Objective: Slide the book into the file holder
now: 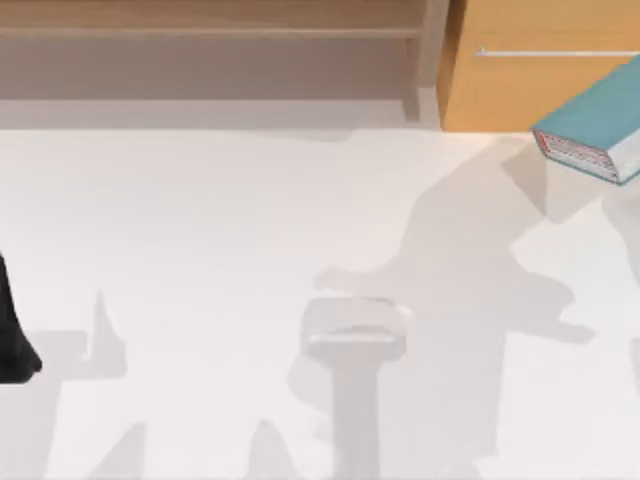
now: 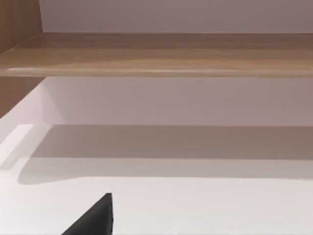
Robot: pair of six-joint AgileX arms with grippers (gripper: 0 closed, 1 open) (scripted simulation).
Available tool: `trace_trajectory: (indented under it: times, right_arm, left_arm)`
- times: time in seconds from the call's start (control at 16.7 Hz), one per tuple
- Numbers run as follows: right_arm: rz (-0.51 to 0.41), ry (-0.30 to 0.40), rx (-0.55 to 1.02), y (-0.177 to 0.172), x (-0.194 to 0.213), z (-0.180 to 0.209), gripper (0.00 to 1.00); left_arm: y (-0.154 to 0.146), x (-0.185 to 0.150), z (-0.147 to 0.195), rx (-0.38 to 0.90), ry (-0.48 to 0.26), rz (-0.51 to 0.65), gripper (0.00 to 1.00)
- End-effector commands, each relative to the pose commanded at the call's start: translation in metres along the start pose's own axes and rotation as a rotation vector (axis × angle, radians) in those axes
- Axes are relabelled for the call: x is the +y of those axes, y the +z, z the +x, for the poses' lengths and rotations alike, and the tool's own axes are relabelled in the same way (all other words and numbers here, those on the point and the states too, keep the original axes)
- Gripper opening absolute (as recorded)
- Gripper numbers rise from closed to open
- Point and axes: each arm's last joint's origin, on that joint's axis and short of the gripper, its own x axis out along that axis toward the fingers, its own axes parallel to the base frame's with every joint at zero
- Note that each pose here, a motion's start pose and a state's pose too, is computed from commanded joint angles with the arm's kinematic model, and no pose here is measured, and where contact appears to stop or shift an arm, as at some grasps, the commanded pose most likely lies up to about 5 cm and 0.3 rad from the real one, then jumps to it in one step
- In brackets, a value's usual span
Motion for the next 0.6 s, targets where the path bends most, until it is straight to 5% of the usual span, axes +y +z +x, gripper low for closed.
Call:
trace_trajectory:
  times: [0.3, 0.6]
  right_arm:
    - [0.311, 0.082, -0.21, 0.07, -0.055, 0.002, 0.0]
    - [0.465, 0.198, -0.328, 0.116, -0.102, 0.013, 0.0]
  left_arm:
    - [0.0, 0.0, 0.0, 0.0, 0.0, 0.0, 1.0]
    - [0.0, 0.0, 0.0, 0.0, 0.0, 0.0, 1.0]
